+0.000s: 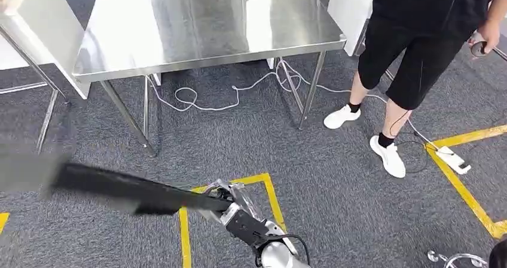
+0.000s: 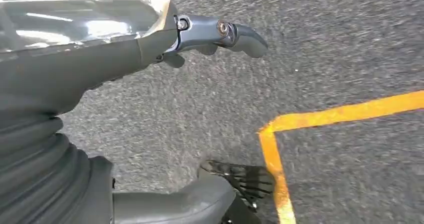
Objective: Take the parts from the cabinet and place them on the table.
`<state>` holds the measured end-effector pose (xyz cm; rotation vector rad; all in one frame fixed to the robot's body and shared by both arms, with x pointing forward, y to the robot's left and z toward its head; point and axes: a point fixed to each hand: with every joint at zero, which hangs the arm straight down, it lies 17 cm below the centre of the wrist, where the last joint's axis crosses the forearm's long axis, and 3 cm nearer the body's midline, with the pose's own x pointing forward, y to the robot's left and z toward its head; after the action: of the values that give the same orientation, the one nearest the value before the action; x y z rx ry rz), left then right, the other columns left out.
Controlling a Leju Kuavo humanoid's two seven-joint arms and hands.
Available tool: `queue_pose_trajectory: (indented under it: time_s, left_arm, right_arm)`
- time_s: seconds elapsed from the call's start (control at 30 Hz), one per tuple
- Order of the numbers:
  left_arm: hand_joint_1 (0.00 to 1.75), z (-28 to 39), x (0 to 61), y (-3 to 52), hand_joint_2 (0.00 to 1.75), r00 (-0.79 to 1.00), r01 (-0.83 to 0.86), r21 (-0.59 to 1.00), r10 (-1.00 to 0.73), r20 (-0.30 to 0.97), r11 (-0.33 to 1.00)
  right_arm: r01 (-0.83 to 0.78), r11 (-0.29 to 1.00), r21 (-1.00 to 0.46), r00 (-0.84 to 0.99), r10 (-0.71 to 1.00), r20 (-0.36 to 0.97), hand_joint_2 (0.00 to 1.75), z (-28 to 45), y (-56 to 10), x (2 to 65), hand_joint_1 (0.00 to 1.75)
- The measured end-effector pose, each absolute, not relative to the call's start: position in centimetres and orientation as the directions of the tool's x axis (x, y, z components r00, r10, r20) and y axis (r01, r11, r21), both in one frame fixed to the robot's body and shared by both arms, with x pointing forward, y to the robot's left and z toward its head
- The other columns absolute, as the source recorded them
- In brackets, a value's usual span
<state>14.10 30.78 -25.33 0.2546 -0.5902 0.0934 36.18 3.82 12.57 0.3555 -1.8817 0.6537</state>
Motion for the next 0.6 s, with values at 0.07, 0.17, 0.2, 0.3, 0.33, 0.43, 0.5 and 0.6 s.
queue_pose_trajectory:
  time_s: [0.07, 0.17, 0.2, 0.3, 0.33, 0.43, 0.5, 0.6]
  left_arm:
    - [0.0, -25.3, 14.2, 30.8, 1.75, 0.825, -0.16, 0.21, 0.014, 0.565, 0.964]
    - [0.0, -25.2, 14.4, 30.5, 1.75, 0.823, -0.159, 0.207, 0.014, 0.568, 0.965]
    - [0.0, -25.2, 14.5, 30.5, 1.75, 0.822, -0.159, 0.206, 0.014, 0.57, 0.965]
    - [0.0, -25.3, 14.2, 30.5, 1.75, 0.824, -0.159, 0.207, 0.014, 0.567, 0.965]
    - [0.0, -25.3, 14.2, 30.5, 1.75, 0.824, -0.159, 0.207, 0.014, 0.566, 0.965]
    - [0.0, -25.3, 14.1, 30.5, 1.75, 0.824, -0.158, 0.208, 0.013, 0.566, 0.965]
    - [0.0, -25.3, 13.9, 30.6, 1.75, 0.827, -0.158, 0.209, 0.013, 0.563, 0.965]
    - [0.0, -25.3, 13.9, 30.5, 1.75, 0.826, -0.158, 0.208, 0.014, 0.563, 0.965]
  right_arm:
    - [-0.528, 0.804, -0.275, -0.395, 0.055, 0.917, 1.75, 12.6, 3.9, 36.2, 1.75]
    - [-0.529, 0.803, -0.276, -0.405, 0.047, 0.913, 1.75, 13.2, 4.2, 36.4, 1.75]
    - [-0.528, 0.803, -0.277, -0.41, 0.045, 0.911, 1.75, 13.5, 4.2, 36.5, 1.75]
    - [-0.53, 0.802, -0.276, -0.408, 0.044, 0.912, 1.75, 13.5, 4.3, 36.5, 1.75]
    - [-0.53, 0.802, -0.276, -0.408, 0.044, 0.912, 1.75, 13.4, 4.3, 36.4, 1.75]
    - [-0.53, 0.803, -0.273, -0.407, 0.042, 0.912, 1.75, 13.5, 4.3, 36.5, 1.75]
    - [-0.532, 0.804, -0.266, -0.404, 0.036, 0.914, 1.75, 13.6, 4.4, 36.5, 1.75]
    - [-0.533, 0.804, -0.265, -0.407, 0.031, 0.913, 1.75, 13.8, 4.5, 36.5, 1.75]
